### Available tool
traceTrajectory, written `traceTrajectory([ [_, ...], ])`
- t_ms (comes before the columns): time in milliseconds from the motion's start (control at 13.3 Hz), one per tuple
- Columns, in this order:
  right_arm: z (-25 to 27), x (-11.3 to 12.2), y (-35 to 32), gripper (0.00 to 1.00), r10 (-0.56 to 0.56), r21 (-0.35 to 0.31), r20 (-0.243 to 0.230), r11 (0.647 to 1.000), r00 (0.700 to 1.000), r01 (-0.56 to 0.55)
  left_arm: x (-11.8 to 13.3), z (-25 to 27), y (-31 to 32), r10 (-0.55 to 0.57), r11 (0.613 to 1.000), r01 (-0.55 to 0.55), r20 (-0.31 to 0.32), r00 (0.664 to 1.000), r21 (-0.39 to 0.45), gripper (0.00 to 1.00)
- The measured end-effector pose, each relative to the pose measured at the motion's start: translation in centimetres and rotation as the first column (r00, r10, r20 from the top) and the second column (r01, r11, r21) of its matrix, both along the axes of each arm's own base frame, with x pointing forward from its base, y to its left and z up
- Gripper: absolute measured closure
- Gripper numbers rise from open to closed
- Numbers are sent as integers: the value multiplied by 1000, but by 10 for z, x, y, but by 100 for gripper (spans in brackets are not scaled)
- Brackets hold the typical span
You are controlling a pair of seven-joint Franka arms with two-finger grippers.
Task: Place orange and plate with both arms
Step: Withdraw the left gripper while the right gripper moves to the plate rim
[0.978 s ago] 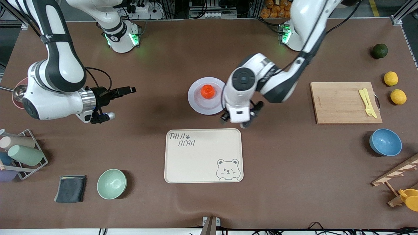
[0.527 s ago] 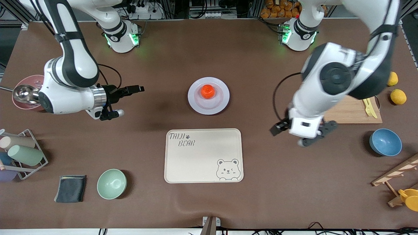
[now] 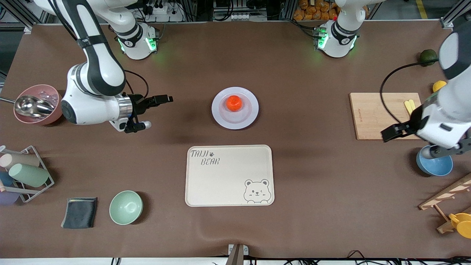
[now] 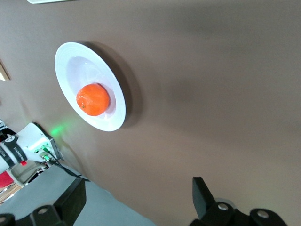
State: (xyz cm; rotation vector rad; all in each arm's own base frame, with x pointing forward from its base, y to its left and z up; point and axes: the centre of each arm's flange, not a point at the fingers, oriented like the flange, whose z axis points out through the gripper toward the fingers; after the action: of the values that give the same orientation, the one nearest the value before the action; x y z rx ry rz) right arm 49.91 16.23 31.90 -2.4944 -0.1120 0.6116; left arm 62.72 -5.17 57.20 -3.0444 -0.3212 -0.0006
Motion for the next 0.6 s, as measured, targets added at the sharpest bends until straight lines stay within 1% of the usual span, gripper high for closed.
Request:
traceTrajectory([
  [150, -4, -2, 11, 0, -4, 2, 14, 1000, 1000, 4, -13, 18, 3, 9, 1000, -9, -5, 1000, 5, 0],
  [301, -16, -10, 26, 0, -40, 32, -3, 999, 999, 40, -21, 33, 12, 4, 1000, -4, 0, 1000, -27, 0],
  [451, -35, -25, 40, 0, -66, 32, -13, 997, 998, 67, -28, 46, 31, -20, 998, 21, 8, 1000, -55, 0],
  [602, -47, -35, 55, 0, -72, 19, 9, 997, 997, 72, -36, 52, 41, -12, 998, 11, -13, 1000, -58, 0],
])
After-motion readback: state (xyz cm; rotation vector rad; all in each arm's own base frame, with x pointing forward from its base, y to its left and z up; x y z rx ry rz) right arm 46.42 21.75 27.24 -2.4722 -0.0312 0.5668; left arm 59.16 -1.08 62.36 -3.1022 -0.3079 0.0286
